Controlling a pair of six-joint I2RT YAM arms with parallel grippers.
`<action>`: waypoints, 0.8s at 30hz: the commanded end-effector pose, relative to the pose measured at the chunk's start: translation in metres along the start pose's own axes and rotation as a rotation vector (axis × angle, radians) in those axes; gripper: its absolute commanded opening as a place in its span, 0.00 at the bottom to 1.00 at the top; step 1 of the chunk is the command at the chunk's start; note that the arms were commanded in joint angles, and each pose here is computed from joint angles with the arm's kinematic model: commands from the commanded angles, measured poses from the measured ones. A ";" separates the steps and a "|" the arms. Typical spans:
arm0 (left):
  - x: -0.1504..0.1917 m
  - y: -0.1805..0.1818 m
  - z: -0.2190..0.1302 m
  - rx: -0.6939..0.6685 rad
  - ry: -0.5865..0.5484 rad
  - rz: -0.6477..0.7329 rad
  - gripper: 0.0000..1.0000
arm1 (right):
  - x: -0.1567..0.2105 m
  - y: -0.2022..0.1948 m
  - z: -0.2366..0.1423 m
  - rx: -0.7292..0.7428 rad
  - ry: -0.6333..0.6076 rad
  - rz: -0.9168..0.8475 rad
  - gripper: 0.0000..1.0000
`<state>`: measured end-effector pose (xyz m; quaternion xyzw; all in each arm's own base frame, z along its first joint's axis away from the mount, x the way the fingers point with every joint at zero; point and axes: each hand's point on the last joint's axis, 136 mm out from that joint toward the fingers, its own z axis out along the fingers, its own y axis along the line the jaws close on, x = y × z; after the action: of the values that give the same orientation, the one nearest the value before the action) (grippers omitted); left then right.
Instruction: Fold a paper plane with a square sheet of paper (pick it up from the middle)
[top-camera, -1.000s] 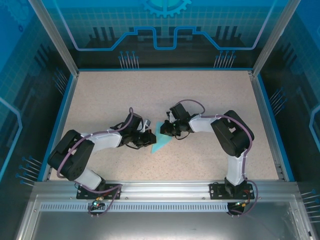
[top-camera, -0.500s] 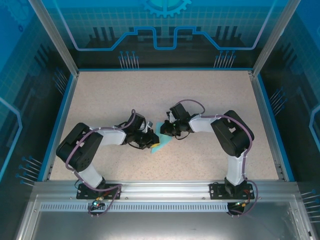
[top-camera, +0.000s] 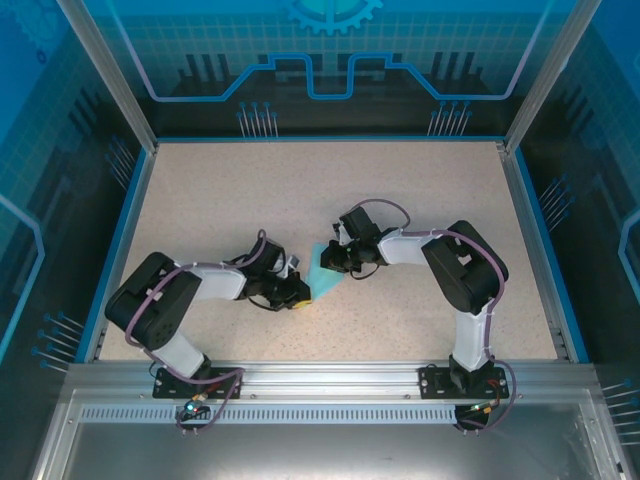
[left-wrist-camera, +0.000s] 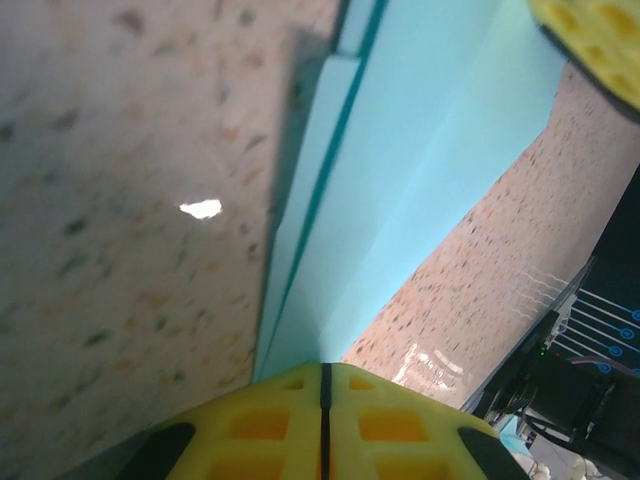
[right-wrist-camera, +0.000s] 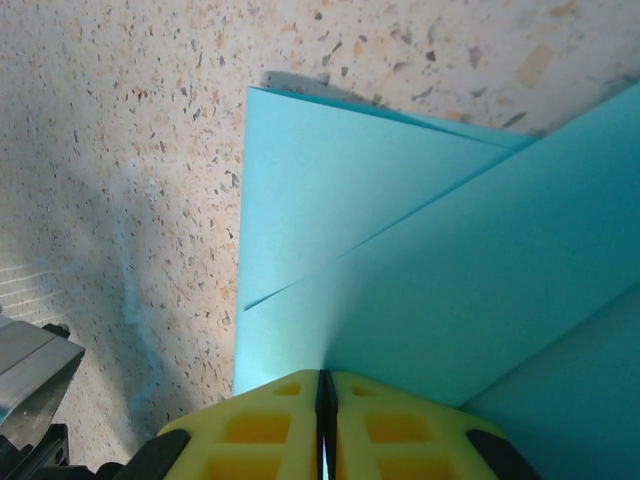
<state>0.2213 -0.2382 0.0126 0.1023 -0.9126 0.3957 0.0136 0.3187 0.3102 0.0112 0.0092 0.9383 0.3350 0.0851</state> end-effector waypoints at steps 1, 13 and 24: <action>0.026 0.036 -0.005 -0.110 0.054 -0.066 0.09 | 0.023 -0.042 0.010 0.141 0.049 0.043 0.11; 0.023 0.002 -0.032 -0.047 -0.011 0.042 0.10 | 0.022 -0.039 0.010 0.129 0.046 0.042 0.12; -0.034 -0.055 -0.030 0.026 -0.123 0.163 0.10 | 0.019 -0.034 0.010 0.109 0.043 0.046 0.12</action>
<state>0.2521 -0.2466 0.0829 0.0505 -0.9070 0.4118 -0.0727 0.3187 0.3104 0.0112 0.0091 0.9379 0.3362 0.0857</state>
